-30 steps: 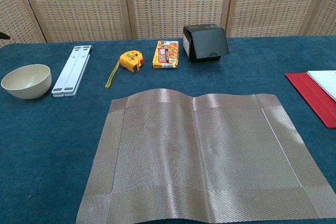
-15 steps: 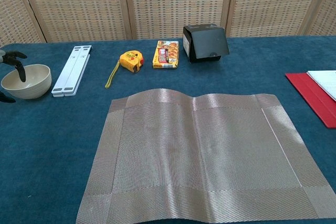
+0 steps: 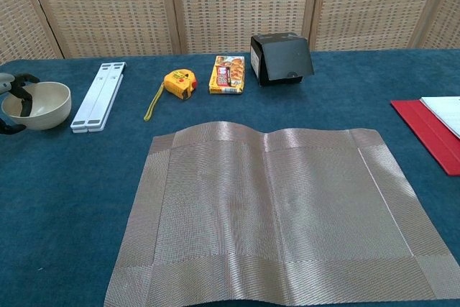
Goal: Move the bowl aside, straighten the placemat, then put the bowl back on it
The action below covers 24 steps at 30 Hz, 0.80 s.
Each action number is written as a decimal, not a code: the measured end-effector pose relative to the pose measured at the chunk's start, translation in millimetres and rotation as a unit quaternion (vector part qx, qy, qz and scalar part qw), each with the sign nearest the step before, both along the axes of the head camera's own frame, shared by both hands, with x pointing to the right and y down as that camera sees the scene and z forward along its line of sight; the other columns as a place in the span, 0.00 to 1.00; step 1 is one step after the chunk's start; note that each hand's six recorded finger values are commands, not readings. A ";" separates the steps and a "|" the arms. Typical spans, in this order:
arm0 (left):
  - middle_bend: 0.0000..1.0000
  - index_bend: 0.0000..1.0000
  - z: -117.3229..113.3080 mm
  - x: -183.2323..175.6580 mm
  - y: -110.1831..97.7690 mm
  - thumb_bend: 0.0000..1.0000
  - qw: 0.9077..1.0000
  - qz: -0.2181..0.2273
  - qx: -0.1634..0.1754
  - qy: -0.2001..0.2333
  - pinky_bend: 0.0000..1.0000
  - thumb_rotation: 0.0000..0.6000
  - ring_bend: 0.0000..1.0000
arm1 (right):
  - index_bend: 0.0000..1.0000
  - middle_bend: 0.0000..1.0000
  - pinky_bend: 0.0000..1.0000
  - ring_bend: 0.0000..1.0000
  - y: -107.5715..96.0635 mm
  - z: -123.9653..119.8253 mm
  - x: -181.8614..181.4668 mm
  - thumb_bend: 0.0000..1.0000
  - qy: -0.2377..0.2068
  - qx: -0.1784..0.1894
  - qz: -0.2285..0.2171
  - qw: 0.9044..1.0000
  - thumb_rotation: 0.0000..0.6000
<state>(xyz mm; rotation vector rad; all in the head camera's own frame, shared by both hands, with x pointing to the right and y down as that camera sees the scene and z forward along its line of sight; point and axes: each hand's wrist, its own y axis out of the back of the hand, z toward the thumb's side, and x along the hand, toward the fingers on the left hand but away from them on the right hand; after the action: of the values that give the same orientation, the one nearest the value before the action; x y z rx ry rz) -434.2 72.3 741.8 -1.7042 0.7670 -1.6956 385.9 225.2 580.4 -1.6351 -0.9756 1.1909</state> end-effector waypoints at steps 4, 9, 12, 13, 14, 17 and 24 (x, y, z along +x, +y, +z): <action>0.00 0.69 -11.6 12.9 -1.6 0.58 0.999 0.011 0.022 0.027 0.00 1.00 0.00 | 0.00 0.00 0.00 0.00 0.1 0.2 -0.5 0.00 -0.003 -0.002 0.001 1.000 1.00; 0.00 0.69 -34.6 49.0 -1.6 0.58 0.993 0.062 0.050 0.090 0.00 1.00 0.00 | 0.00 0.00 0.00 0.00 -0.1 0.4 -1.1 0.00 -0.004 -0.002 0.002 1.000 1.00; 0.00 0.70 -47.7 79.9 3.6 0.58 0.983 0.119 0.056 0.129 0.00 1.00 0.00 | 0.00 0.00 0.00 0.00 -0.4 0.0 -1.2 0.00 -0.004 -0.001 0.002 1.000 1.00; 0.00 0.71 -51.2 91.3 6.4 0.58 0.979 0.140 0.056 0.140 0.00 1.00 0.00 | 0.00 0.00 0.00 0.00 -0.4 -0.1 -0.9 0.00 -0.004 -0.001 0.002 1.000 1.00; 0.00 0.72 -54.7 104.1 9.8 0.58 0.973 0.163 0.055 0.152 0.00 1.00 0.00 | 0.00 0.00 0.00 0.00 -0.6 -0.2 -0.6 0.00 -0.004 -0.001 0.003 1.000 1.00; 0.00 0.72 -67.7 151.4 25.7 0.58 0.949 0.242 0.046 0.197 0.00 1.00 0.00 | 0.00 0.00 0.00 0.00 -0.9 -0.8 0.1 0.00 -0.004 0.001 0.004 1.000 1.00; 0.00 0.72 -82.9 234.7 60.0 0.58 0.901 0.350 0.011 0.257 0.00 1.00 0.00 | 0.00 0.00 0.00 0.00 -1.7 -1.1 2.6 0.00 -0.001 0.002 0.008 1.000 1.00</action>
<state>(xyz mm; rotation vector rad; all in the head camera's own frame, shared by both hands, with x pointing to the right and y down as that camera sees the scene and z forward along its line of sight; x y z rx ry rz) -199.6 132.4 658.9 -2.0994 0.3021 -0.7528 388.5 223.5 579.3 -1.6296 -0.9928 1.1972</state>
